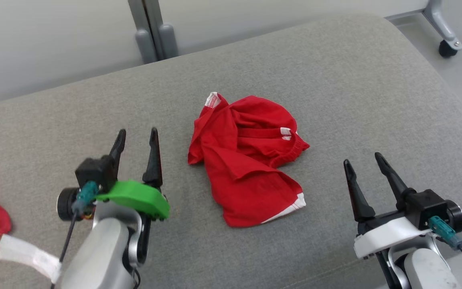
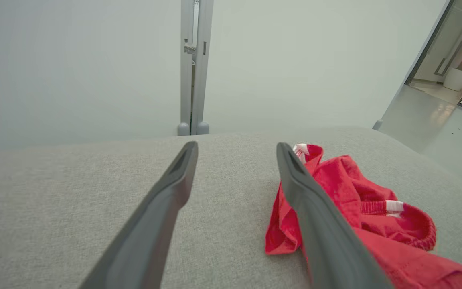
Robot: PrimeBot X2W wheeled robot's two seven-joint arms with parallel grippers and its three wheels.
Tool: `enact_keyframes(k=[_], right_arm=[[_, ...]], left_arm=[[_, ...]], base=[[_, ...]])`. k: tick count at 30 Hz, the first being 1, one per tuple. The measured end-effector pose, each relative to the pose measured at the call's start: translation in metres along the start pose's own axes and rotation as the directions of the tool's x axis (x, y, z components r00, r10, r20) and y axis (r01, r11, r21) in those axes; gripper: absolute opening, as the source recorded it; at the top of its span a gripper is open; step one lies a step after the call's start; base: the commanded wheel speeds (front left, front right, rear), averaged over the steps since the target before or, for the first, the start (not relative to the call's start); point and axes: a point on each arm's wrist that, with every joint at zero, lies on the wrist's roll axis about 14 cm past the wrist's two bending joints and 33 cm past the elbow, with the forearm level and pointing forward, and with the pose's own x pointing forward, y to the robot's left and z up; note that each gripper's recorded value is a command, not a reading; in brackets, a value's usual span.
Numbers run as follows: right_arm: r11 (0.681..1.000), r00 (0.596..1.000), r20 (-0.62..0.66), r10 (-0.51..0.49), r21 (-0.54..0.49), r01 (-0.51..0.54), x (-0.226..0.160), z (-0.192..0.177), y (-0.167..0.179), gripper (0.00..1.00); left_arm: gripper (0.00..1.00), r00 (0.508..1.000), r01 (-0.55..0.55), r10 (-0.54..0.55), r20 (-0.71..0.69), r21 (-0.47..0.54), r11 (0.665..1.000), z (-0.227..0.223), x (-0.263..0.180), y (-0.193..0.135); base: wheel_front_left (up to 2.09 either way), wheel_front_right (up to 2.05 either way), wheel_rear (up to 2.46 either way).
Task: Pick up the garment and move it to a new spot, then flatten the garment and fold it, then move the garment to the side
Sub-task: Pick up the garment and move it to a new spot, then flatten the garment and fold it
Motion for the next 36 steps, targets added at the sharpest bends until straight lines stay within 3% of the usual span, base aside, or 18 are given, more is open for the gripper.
enact_keyframes(k=[9,19,26,36], right_arm=[[0.997,0.998,0.033,0.057,-0.059,-0.055,0.006,0.010,0.009,1.00],[0.990,0.992,0.023,0.128,-0.058,-0.126,0.010,0.005,0.035,1.00],[0.988,0.988,-0.013,0.152,-0.036,-0.153,0.005,-0.007,0.048,1.00],[0.988,0.988,-0.031,0.152,-0.031,-0.153,0.000,-0.013,0.049,1.00]], left_arm=[[1.00,0.984,-0.162,0.153,0.097,0.093,0.982,0.011,-0.090,0.030],[1.00,0.925,-0.379,0.369,0.087,0.148,0.914,0.002,-0.170,0.083],[1.00,0.912,-0.409,0.407,0.045,0.143,0.901,-0.013,-0.199,0.097],[1.00,0.914,-0.405,0.403,0.045,0.139,0.904,-0.013,-0.199,0.100]], base=[[0.00,0.00,0.00],[0.00,0.00,0.00],[0.00,0.00,0.00],[0.00,0.00,0.00]])
